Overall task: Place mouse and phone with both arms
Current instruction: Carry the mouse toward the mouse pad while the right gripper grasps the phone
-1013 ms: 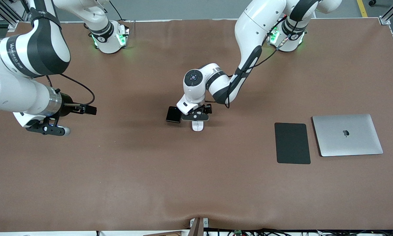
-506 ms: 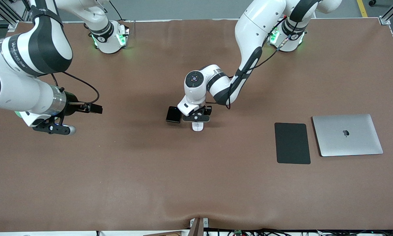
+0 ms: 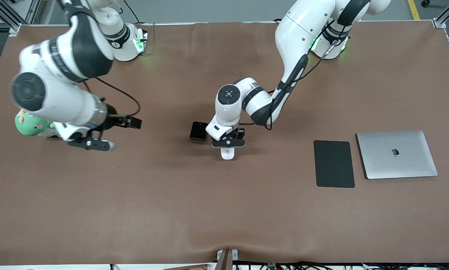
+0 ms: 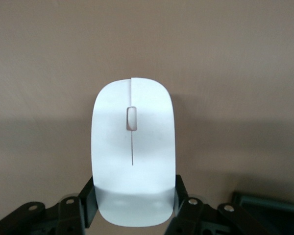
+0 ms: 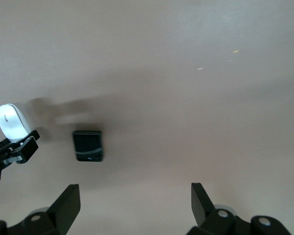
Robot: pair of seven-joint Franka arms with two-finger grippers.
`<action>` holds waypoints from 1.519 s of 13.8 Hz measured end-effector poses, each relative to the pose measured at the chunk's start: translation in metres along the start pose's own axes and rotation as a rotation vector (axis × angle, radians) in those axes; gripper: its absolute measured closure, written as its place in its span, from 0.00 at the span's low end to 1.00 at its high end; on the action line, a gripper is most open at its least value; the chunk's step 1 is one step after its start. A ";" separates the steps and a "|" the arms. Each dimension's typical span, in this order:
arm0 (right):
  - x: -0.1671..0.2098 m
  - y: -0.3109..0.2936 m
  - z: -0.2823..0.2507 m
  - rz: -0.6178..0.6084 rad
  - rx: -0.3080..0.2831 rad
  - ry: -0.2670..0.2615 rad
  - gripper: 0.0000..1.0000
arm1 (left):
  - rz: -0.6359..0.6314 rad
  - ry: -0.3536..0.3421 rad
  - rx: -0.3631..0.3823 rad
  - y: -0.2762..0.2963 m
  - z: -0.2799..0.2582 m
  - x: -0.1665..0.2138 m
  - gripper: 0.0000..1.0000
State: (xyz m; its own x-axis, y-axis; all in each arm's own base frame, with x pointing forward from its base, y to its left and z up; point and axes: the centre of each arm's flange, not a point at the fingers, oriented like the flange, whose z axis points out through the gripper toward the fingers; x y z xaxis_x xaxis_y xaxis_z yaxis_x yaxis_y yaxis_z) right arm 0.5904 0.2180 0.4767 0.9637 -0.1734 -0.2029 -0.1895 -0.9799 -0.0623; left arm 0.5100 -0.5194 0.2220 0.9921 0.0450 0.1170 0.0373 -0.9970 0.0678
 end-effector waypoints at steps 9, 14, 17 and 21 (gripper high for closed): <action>-0.026 -0.064 0.126 -0.011 -0.006 0.058 0.00 | -0.117 0.042 0.023 -0.054 -0.115 0.067 0.38; -0.023 -0.080 0.151 -0.031 0.002 0.085 0.00 | -0.172 0.019 0.075 -0.088 -0.142 0.086 0.38; -0.034 -0.104 0.175 -0.064 -0.003 0.094 0.00 | -0.185 -0.004 0.111 -0.116 -0.156 0.099 0.38; -0.043 -0.124 0.204 -0.046 -0.022 0.084 0.00 | -0.153 -0.048 0.136 -0.148 -0.169 0.112 0.38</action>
State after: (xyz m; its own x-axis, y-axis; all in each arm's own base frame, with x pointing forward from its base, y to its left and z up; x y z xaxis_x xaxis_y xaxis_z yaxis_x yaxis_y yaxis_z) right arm 0.5345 0.3667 0.2942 0.9839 -0.1347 -0.1176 -0.1412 -0.9888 -0.0483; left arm 0.5958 -0.3562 0.3921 0.9780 0.1972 0.0675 0.2009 -0.9781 -0.0540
